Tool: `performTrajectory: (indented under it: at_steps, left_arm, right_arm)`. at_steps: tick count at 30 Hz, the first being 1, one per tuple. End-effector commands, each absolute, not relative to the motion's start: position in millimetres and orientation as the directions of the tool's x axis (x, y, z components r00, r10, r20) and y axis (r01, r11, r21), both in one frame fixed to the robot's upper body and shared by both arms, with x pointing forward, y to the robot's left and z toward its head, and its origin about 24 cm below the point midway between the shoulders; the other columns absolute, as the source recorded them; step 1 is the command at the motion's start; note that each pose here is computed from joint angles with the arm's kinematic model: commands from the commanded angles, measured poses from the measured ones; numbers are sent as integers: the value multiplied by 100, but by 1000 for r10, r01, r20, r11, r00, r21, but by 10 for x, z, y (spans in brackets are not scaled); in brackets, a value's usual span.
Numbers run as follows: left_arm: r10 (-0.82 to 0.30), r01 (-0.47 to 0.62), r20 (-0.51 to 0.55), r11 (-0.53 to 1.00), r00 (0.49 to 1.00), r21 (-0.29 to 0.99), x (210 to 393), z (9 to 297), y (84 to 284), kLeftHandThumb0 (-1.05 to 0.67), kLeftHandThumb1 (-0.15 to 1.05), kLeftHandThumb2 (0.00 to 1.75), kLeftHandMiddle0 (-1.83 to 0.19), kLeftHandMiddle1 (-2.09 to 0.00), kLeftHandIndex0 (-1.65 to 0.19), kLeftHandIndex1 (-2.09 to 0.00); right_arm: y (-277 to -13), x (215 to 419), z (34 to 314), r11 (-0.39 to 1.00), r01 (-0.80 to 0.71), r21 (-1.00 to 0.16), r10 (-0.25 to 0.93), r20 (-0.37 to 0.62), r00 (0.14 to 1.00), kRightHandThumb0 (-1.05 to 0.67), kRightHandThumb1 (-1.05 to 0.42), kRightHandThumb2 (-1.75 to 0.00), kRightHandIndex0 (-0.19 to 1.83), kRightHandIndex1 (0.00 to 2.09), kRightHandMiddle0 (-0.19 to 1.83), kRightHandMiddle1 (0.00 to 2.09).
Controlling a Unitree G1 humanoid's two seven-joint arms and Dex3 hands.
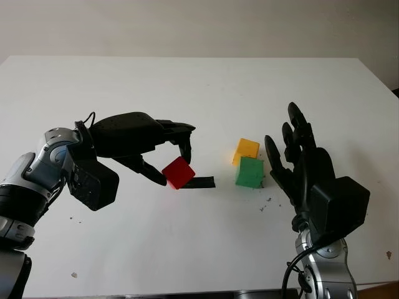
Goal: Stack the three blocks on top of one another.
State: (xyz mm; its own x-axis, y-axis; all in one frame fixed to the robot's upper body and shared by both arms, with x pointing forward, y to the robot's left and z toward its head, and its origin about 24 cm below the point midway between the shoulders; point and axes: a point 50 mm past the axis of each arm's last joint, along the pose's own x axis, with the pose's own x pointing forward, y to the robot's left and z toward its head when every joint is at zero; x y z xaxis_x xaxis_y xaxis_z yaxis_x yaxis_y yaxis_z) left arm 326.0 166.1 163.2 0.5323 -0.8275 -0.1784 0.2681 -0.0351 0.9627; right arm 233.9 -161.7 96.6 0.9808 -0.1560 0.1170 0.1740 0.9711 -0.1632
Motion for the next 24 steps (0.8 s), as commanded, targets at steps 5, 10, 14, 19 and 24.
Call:
performTrajectory:
  at_steps: [5,10,14,19,24]
  left_arm:
    - [-853,158,-129,-55,506,986,3287,1727,1493,-38,105,11,-19,-5,-17,-143]
    - [-860,149,-128,-61,494,987,3328,1717,1364,-35,104,8,-18,-5,-19,-145]
    - [-866,168,-101,-20,491,986,3391,1681,1277,-40,104,6,-19,-6,-21,-154]
    - [-868,216,-88,23,489,976,3445,1617,1230,-41,105,7,-20,-6,-21,-156]
    - [-870,241,-102,20,483,970,3471,1561,1190,-44,105,7,-19,-6,-22,-156]
  right_arm:
    - [-1634,2325,1015,967,185,-174,-162,139,977,-46,-105,-37,13,6,7,17]
    - [-1623,2323,1010,968,189,-164,-167,138,976,-46,-105,-37,12,6,7,16]
    - [-1617,2312,1011,969,188,-159,-166,139,976,-46,-105,-37,12,6,7,16]
    - [-1617,2291,1012,966,191,-172,-168,141,976,-45,-105,-37,13,6,8,15]
    - [-1627,2275,1013,966,188,-179,-164,140,976,-47,-105,-37,12,5,8,13]
